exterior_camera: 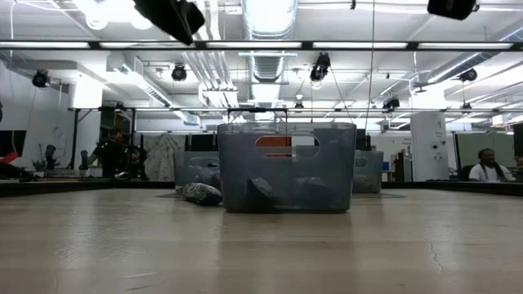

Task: Pick and place Granola Bars by type
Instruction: Put the red granola bar into the left black bin

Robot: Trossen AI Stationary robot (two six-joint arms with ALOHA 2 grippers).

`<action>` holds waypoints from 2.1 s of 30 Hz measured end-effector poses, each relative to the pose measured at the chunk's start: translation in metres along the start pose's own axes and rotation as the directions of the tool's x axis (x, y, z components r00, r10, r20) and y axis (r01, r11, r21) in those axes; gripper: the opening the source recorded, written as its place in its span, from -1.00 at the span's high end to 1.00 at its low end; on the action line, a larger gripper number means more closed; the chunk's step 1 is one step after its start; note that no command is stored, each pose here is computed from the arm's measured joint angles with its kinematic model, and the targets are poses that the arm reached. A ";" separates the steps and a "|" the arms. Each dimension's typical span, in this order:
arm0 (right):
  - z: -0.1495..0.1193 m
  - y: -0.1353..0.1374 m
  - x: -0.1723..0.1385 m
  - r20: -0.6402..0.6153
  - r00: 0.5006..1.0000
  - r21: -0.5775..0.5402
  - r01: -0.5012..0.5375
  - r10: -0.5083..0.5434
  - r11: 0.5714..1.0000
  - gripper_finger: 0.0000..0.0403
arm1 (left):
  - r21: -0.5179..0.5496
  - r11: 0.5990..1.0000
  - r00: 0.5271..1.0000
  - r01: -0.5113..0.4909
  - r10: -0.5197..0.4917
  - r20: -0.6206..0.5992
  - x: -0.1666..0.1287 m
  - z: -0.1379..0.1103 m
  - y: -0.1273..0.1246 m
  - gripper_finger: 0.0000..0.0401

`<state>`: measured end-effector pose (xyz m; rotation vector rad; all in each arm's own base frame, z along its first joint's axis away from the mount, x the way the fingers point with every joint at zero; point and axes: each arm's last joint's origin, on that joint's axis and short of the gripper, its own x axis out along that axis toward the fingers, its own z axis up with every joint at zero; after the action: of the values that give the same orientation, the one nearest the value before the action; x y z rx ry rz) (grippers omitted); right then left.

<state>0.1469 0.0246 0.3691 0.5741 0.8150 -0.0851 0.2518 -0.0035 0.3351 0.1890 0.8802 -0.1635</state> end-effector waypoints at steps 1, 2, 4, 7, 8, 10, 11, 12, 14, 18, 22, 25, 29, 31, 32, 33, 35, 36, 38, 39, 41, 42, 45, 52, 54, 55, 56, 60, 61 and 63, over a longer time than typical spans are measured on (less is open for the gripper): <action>0.000 0.003 -0.002 -0.004 1.000 0.002 -0.011 0.011 1.000 0.96 | -0.019 1.000 1.000 -0.007 0.008 0.020 -0.006 0.000 0.000 1.00; -0.002 0.005 -0.003 -0.016 1.000 0.004 -0.020 0.020 1.000 0.96 | -0.032 0.999 0.999 -0.023 0.024 0.033 -0.011 -0.001 -0.001 1.00; -0.005 0.011 -0.003 -0.051 0.998 0.016 -0.033 0.034 0.999 0.96 | -0.060 0.997 0.997 -0.046 0.049 0.051 -0.019 -0.002 -0.001 1.00; -0.014 0.020 -0.004 -0.112 0.992 0.043 -0.052 0.057 0.998 0.96 | -0.093 0.991 0.993 -0.093 0.099 0.069 -0.029 -0.005 -0.001 1.00; -0.017 0.024 -0.005 -0.131 0.989 0.050 -0.060 0.066 0.997 0.96 | -0.099 0.990 0.991 -0.102 0.110 0.074 -0.032 -0.005 -0.001 1.00; -0.024 0.030 -0.004 -0.177 0.981 0.074 -0.063 0.075 0.995 0.96 | -0.104 0.988 0.990 -0.113 0.121 0.078 -0.034 -0.006 -0.001 1.00; -0.028 0.032 -0.004 -0.201 0.977 0.087 -0.058 0.074 0.995 0.96 | -0.105 0.988 0.989 -0.117 0.126 0.080 -0.035 -0.006 0.000 1.00; -0.031 0.035 -0.004 -0.217 0.973 0.094 -0.058 0.077 0.994 0.96 | -0.106 0.987 0.989 -0.120 0.128 0.080 -0.035 -0.006 0.000 1.00; -0.039 0.041 -0.003 -0.252 0.964 0.095 -0.057 0.079 0.994 0.96 | -0.106 0.987 0.989 -0.120 0.128 0.078 -0.035 -0.006 0.000 1.00; -0.054 0.054 0.001 -0.276 0.960 0.013 -0.052 0.054 0.999 0.96 | -0.105 0.987 0.990 -0.120 0.128 0.066 -0.031 -0.006 0.000 1.00; -0.067 0.063 0.004 -0.318 0.948 -0.033 -0.031 0.019 0.999 0.96 | -0.112 0.986 0.991 -0.119 0.126 0.050 -0.026 -0.006 0.000 1.00; -0.077 0.064 0.004 -0.370 0.928 0.003 0.046 -0.041 0.999 0.96 | -0.134 0.984 0.991 -0.117 0.124 0.042 -0.024 -0.008 0.000 1.00; -0.088 0.060 0.002 -0.419 0.899 0.102 0.183 -0.124 0.978 0.96 | -0.160 0.980 0.992 -0.115 0.123 0.039 -0.024 -0.008 0.000 1.00; -0.092 0.059 0.000 -0.430 0.892 0.155 0.228 -0.142 0.961 0.96 | -0.162 0.980 0.992 -0.115 0.123 0.041 -0.024 -0.008 0.000 1.00; -0.093 0.058 -0.001 -0.435 0.887 0.176 0.251 -0.154 0.952 0.96 | -0.163 0.980 0.992 -0.115 0.123 0.040 -0.024 -0.008 0.000 1.00; -0.095 0.057 -0.001 -0.440 0.882 0.193 0.275 -0.167 0.942 0.96 | -0.163 0.980 0.992 -0.115 0.123 0.040 -0.024 -0.008 0.000 1.00; -0.098 0.055 -0.002 -0.448 0.873 0.219 0.314 -0.191 0.924 0.96 | -0.163 0.980 0.992 -0.115 0.123 0.041 -0.024 -0.008 0.000 1.00; -0.099 0.054 -0.001 -0.451 0.870 0.234 0.331 -0.199 0.914 0.96 | -0.163 0.980 0.992 -0.115 0.123 0.041 -0.024 -0.008 0.000 1.00; -0.102 0.052 0.000 -0.457 0.861 0.255 0.367 -0.223 0.894 0.96 | -0.169 0.979 0.992 -0.114 0.123 0.041 -0.024 -0.008 0.000 1.00; -0.104 0.051 0.000 -0.459 0.859 0.268 0.377 -0.226 0.887 0.96 | -0.173 0.978 0.992 -0.114 0.123 0.041 -0.024 -0.008 0.000 1.00; -0.107 0.048 0.001 -0.460 0.858 0.293 0.391 -0.229 0.873 0.96 | -0.181 0.977 0.992 -0.113 0.122 0.041 -0.024 -0.008 0.000 1.00; -0.109 0.047 0.002 -0.462 0.855 0.299 0.400 -0.235 0.866 0.96 | -0.183 0.977 0.992 -0.113 0.122 0.041 -0.024 -0.008 0.000 1.00; -0.116 0.041 0.008 -0.469 0.844 0.317 0.437 -0.262 0.842 0.96 | -0.185 0.976 0.992 -0.113 0.122 0.041 -0.024 -0.008 0.000 1.00; -0.132 0.021 0.023 -0.471 0.842 0.428 0.480 -0.264 0.766 0.96 | -0.185 0.976 0.992 -0.112 0.122 0.041 -0.024 -0.008 0.000 1.00; -0.136 0.016 0.028 -0.472 0.842 0.444 0.484 -0.262 0.754 0.95 | -0.185 0.976 0.992 -0.112 0.122 0.041 -0.024 -0.008 0.000 1.00; -0.138 0.014 0.030 -0.474 0.842 0.452 0.483 -0.257 0.750 0.93 | -0.185 0.976 0.992 -0.112 0.122 0.041 -0.024 -0.008 0.000 1.00; -0.140 0.012 0.032 -0.476 0.842 0.456 0.483 -0.254 0.747 0.91 | -0.185 0.976 0.992 -0.112 0.122 0.041 -0.024 -0.008 0.000 1.00; -0.145 0.008 0.038 -0.479 0.841 0.456 0.484 -0.253 0.747 0.72 | -0.192 0.975 0.992 -0.111 0.121 0.041 -0.024 -0.008 0.000 1.00; -0.146 0.007 0.040 -0.480 0.839 0.450 0.486 -0.256 0.749 0.65 | -0.196 0.974 0.992 -0.111 0.121 0.041 -0.024 -0.008 0.000 1.00; -0.149 0.005 0.043 -0.484 0.836 0.436 0.486 -0.258 0.757 0.49 | -0.202 0.973 0.992 -0.108 0.119 0.041 -0.024 -0.008 0.000 1.00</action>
<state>0.0796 0.1116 0.2601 0.9794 1.3208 -0.6181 0.2308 -0.0003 0.3486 0.0476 0.8248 0.0268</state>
